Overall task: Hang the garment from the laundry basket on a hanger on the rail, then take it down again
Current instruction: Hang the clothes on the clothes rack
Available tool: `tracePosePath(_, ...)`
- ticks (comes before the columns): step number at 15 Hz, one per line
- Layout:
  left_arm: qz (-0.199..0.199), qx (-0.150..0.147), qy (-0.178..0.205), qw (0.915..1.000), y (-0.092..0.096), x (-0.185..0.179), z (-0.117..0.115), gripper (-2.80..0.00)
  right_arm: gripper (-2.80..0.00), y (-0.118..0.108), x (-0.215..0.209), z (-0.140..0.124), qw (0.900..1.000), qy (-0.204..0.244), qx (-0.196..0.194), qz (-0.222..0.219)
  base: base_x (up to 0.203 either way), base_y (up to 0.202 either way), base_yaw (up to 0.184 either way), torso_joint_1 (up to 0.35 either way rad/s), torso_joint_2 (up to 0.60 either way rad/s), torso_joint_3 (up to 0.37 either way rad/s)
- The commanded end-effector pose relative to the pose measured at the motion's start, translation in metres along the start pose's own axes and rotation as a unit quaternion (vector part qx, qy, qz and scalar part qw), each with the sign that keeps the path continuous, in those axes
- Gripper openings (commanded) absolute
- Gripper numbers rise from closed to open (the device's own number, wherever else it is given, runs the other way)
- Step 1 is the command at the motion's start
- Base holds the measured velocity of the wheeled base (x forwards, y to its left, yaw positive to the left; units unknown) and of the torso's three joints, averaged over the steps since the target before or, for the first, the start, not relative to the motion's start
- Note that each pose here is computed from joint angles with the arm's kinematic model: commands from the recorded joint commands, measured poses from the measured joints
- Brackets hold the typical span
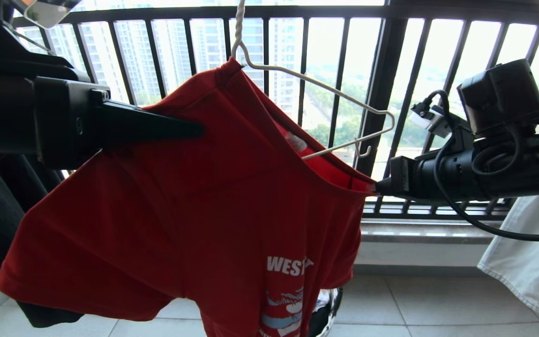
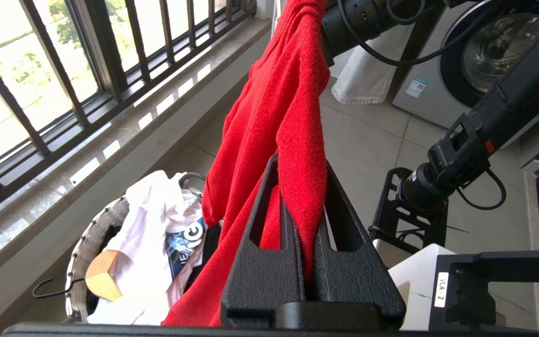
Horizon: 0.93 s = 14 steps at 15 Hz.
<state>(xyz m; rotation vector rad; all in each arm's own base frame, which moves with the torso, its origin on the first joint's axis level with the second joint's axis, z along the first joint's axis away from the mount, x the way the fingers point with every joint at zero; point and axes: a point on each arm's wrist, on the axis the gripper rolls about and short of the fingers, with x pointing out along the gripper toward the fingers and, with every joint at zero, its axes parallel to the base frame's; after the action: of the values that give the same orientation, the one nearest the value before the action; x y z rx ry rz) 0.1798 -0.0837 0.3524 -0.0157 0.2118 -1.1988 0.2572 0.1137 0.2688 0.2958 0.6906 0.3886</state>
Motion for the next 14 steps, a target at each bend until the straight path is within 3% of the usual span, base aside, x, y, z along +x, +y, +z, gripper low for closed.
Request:
tracePosePath(1,-0.016,0.001,-0.002,0.9999,-0.002,-0.002,0.0,-2.8,-2.8,-0.001,-0.004,0.008,1.0,-0.005,-0.007,-0.004,0.0,0.0,0.0,0.0,0.0,0.0)
tracePosePath(5,-0.019,-0.004,0.002,0.9998,0.001,0.001,-0.001,-2.8,-2.8,0.0,-0.016,0.026,1.0,0.0,-0.003,-0.018,0.0,0.0,0.0,0.0,0.0,0.0)
tracePosePath(14,-0.028,-0.029,0.028,0.9988,0.028,0.032,-0.013,-2.8,-2.8,-0.009,-0.049,0.037,0.997,0.051,-0.009,-0.064,0.0,0.0,0.0,0.0,0.0,0.0)
